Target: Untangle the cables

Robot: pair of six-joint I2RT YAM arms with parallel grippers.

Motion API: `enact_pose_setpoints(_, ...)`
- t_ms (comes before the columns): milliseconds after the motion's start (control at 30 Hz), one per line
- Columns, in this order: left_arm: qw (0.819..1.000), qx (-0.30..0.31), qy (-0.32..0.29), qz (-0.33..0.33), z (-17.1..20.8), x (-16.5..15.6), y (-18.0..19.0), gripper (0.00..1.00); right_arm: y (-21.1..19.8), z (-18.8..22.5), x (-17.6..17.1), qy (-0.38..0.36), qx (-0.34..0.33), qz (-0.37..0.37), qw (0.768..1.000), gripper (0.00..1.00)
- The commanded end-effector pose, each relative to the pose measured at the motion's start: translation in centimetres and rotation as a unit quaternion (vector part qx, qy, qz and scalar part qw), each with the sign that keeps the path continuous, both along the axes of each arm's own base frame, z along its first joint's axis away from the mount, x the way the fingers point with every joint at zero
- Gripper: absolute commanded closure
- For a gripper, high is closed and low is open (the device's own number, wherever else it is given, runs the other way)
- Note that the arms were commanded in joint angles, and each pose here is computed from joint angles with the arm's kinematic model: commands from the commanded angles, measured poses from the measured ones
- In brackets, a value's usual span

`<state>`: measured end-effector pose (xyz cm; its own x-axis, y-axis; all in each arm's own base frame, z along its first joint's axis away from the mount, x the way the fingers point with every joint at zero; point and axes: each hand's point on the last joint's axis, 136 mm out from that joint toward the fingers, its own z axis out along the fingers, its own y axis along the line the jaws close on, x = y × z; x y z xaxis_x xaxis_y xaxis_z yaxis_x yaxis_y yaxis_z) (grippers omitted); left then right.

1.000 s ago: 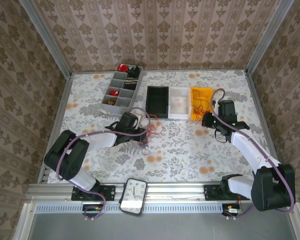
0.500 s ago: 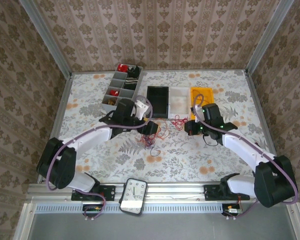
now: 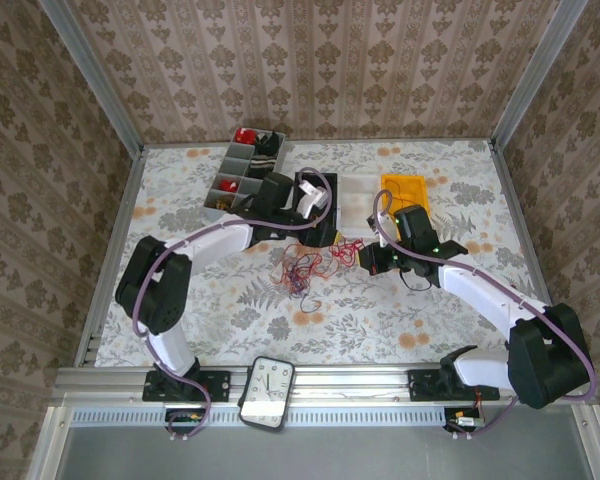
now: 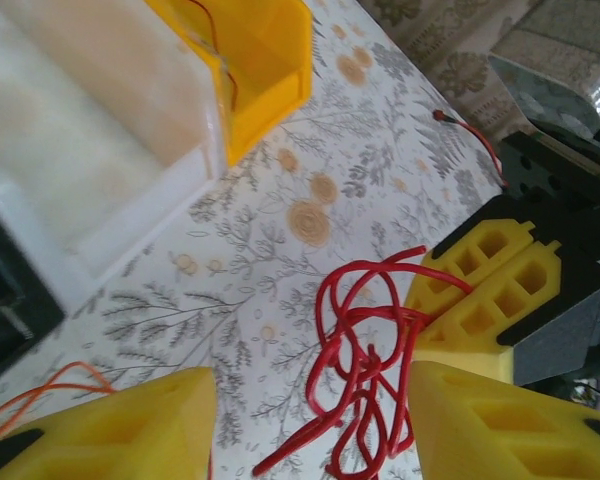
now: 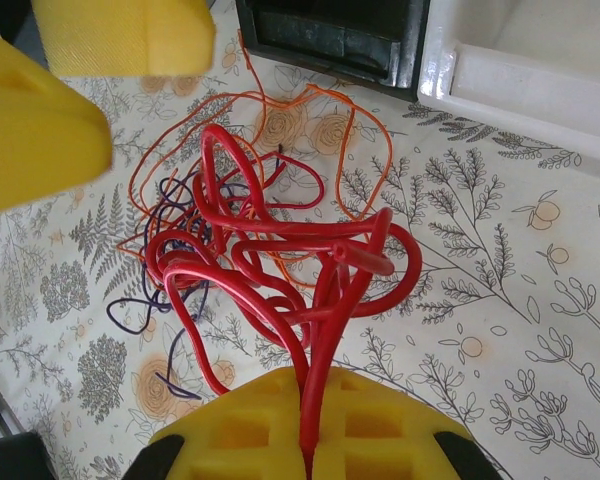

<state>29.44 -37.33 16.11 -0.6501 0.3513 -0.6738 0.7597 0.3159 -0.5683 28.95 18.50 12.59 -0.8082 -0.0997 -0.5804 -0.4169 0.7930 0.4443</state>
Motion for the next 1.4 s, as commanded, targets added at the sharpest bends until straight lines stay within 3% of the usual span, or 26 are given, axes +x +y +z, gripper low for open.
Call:
enact_pose_setpoints(0, 0.999, -0.026, -0.002, -0.041, 1.4, -0.8, -1.2, 0.51, 0.7, 1.0, -0.1, -0.006, 0.008, 0.020, 1.000, 1.00)
enact_pose_setpoints(467, 0.998, 0.005, 0.026, -0.058, -1.9, -1.4, -1.9, 0.62, 0.6, 1.2, 0.1, -0.009, 0.008, 0.012, 1.000, 1.00)
enact_pose_setpoints(700, 0.999, 0.016, 0.013, -0.026, -2.5, 0.3, -2.0, 1.00, 0.3, 0.9, 0.2, -0.006, 0.001, 0.005, 1.000, 1.00)
enact_pose_setpoints(767, 1.000, 0.029, 0.005, 0.000, -2.9, 1.2, -1.6, 1.00, 0.0, 0.8, 0.3, -0.006, -0.007, -0.003, 1.000, 1.00)
enact_pose_setpoints(900, 0.992, 0.059, -0.006, 0.112, -3.7, 4.4, 0.9, 1.00, -3.2, -0.6, 1.4, -0.007, -0.061, -0.087, 0.994, 1.00)
enact_pose_setpoints(1033, 0.976, 0.046, -0.008, 0.215, -3.4, 6.2, 4.6, 1.00, -9.8, -2.3, 2.0, 0.011, -0.099, -0.250, 0.963, 1.00)
enact_pose_setpoints(1167, 0.973, 0.018, -0.025, 0.229, -1.8, 5.6, 6.1, 1.00, -15.0, -2.8, 1.3, 0.026, -0.060, -0.372, 0.926, 1.00)
enact_pose_setpoints(1367, 0.978, -0.020, -0.030, 0.203, 0.2, 4.3, 6.0, 1.00, -17.7, -1.3, 1.1, 0.002, -0.028, -0.419, 0.907, 1.00)
